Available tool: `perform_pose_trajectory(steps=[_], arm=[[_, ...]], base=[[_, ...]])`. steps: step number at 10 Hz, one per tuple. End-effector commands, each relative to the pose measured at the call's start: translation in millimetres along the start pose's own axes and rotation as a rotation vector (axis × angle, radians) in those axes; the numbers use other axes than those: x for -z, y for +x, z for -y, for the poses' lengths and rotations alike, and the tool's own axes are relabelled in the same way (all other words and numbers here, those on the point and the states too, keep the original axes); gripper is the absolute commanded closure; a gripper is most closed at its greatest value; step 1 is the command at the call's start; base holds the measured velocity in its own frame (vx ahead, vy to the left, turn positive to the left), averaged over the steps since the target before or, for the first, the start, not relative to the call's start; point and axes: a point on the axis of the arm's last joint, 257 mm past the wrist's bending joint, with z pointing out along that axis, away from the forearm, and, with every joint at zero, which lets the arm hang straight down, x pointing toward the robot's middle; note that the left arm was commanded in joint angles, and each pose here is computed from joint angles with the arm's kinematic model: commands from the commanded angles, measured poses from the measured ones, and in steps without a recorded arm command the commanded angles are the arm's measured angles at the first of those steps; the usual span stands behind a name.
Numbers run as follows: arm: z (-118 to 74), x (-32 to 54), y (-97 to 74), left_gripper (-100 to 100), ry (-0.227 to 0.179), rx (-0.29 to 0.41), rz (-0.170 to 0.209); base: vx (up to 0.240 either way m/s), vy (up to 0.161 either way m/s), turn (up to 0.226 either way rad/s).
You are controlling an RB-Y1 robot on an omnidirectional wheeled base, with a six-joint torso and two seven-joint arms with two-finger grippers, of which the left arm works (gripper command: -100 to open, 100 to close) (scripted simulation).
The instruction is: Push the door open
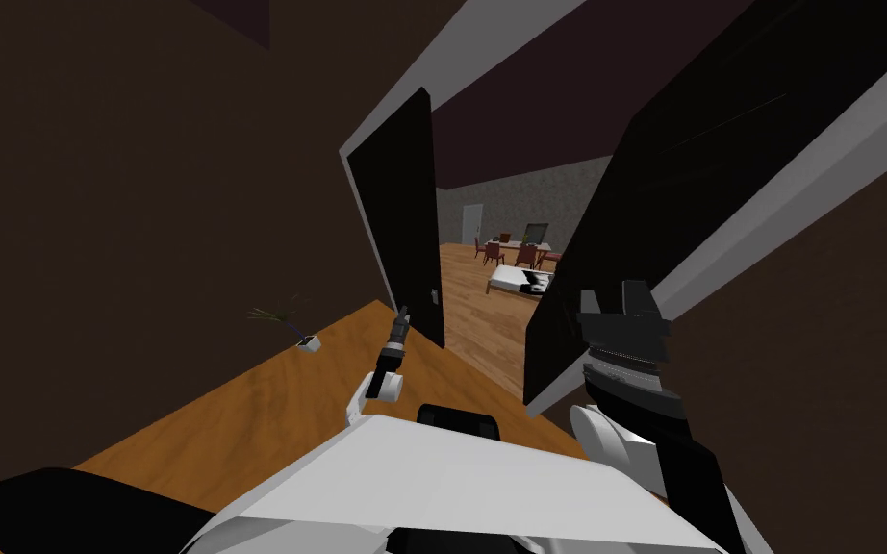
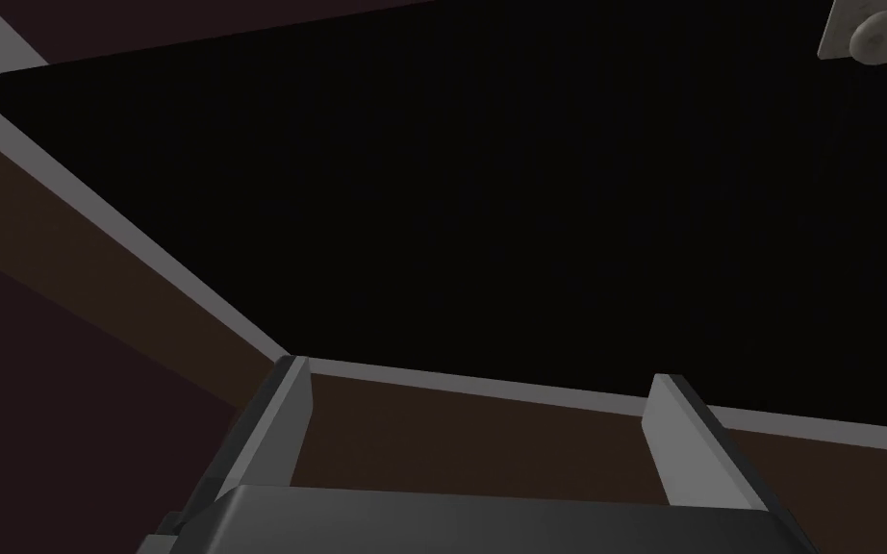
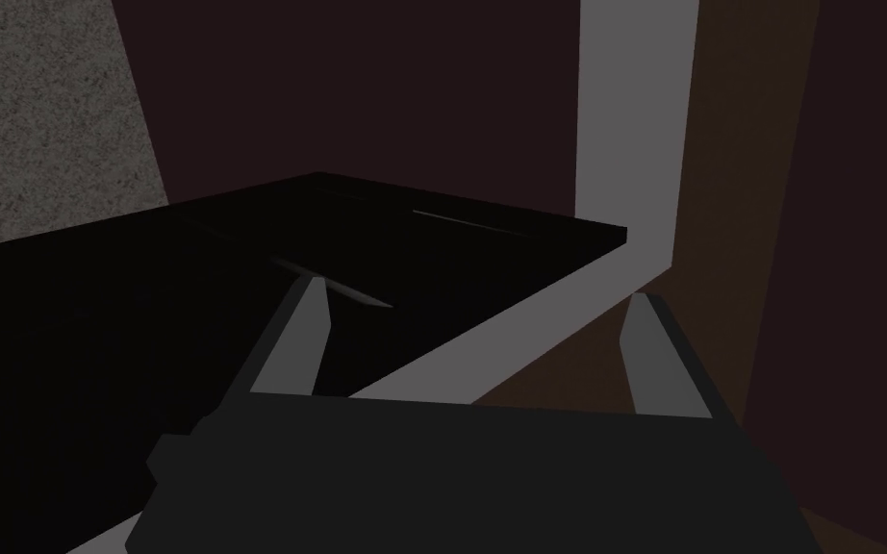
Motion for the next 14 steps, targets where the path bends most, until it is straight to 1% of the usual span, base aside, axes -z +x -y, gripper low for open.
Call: perform_pose_trajectory(steps=[1, 2, 3, 5, 7, 8, 9, 12, 14], arm=[[-12.8, -0.7, 4.3, -100, -0.018, 0.01, -0.006], [-18.1, -1.5, 6.6, -100, -0.023, 0.015, -0.009], [-20.8, -0.5, 6.9, -100, -0.029, 0.015, -0.009], [-36.3, 0.2, 12.2, -100, -0.051, 0.027, -0.015], [-51.3, 1.2, 17.6, -100, -0.073, 0.039, -0.021], [-55.0, 0.1, 20.0, -100, -0.076, 0.044, -0.023], [-58.7, 1.9, 20.3, -100, -0.084, 0.044, -0.024], [-79.5, 4.3, 29.0, -100, -0.117, 0.062, -0.031], [-92.6, 6.4, 34.8, -100, -0.138, 0.073, -0.036]], base=[[0.07, 0.126, -0.146], [0.058, 0.123, -0.135], [0.031, 0.074, -0.059], [0.031, 0.073, -0.125], [0.056, 0.12, -0.166], [0.061, 0.137, -0.144], [0.039, 0.089, -0.081], [0.029, 0.082, -0.137], [0.05, 0.131, -0.16]])
